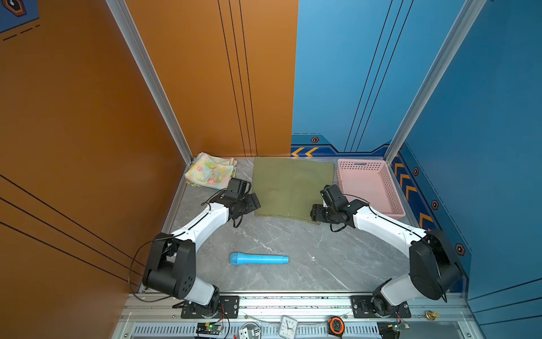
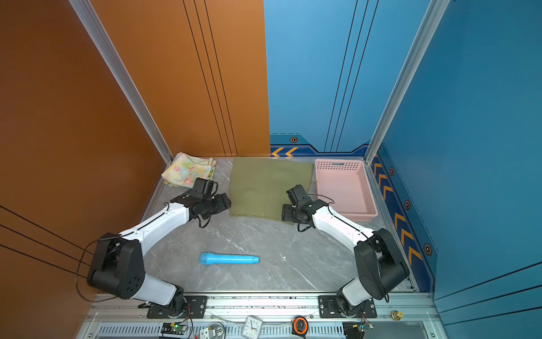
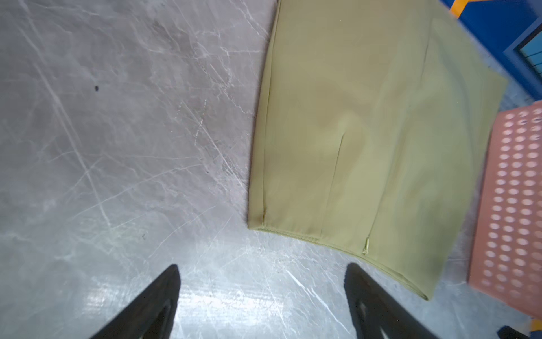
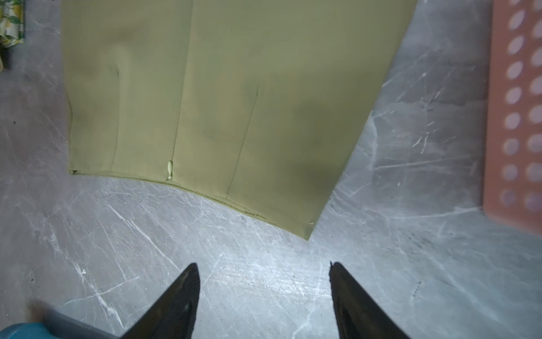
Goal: Fold and stack the skirts
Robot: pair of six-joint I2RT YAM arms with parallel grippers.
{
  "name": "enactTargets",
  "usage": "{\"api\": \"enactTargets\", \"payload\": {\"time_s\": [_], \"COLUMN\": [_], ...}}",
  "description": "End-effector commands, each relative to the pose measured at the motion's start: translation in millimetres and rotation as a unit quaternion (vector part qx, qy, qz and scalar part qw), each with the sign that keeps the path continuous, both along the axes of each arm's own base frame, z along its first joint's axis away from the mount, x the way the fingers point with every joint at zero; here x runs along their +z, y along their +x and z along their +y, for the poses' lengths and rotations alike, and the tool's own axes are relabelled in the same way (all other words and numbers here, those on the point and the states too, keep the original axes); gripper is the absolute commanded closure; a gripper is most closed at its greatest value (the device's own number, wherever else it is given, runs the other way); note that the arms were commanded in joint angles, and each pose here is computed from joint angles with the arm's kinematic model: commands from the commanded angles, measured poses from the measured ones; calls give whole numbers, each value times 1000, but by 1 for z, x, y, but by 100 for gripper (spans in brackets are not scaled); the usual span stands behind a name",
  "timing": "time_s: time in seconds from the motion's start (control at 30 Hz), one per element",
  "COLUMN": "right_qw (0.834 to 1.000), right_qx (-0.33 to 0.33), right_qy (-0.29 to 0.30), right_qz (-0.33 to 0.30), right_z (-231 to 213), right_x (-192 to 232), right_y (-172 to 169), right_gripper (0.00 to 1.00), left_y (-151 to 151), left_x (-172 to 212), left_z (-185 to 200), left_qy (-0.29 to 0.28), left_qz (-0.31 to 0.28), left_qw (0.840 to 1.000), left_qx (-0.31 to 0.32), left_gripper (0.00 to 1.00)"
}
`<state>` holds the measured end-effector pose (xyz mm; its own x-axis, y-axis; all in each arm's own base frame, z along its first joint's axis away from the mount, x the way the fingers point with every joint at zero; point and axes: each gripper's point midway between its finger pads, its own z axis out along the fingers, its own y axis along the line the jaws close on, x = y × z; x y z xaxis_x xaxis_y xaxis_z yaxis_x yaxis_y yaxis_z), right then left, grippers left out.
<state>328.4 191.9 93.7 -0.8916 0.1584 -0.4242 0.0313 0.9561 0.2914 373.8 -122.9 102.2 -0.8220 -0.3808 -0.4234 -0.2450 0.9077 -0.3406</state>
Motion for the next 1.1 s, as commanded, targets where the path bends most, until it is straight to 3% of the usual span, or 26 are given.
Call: {"api": "enactTargets", "payload": {"time_s": [0.0, 0.3, 0.67, 0.83, 0.9, 1.07], "right_qw": [997, 993, 990, 990, 990, 992], "right_qx": [-76, -105, -115, -119, -119, -112], "right_qy": [1, 0, 13, 14, 10, 3], "right_qz": [22, 56, 81, 81, 75, 49], "right_z": [-14, -24, -23, -25, -29, -36], "right_x": [-6, -38, -66, -74, -72, -54], "right_y": [4, 27, 41, 46, 49, 54], "right_gripper": [34, 44, 58, 89, 100, 100], "left_y": [0, 21, 37, 39, 39, 34], "left_x": [-12, -40, -57, -68, -71, -76], "left_z": [3, -2, -5, -5, -5, 0], "left_qy": [67, 105, 119, 105, 102, 109], "left_qz": [26, 52, 68, 84, 88, 97], "left_qw": [997, 992, 988, 988, 988, 987], "left_qx": [-27, -55, -73, -72, -71, -69], "left_gripper": [12, 32, 43, 50, 60, 95]}}
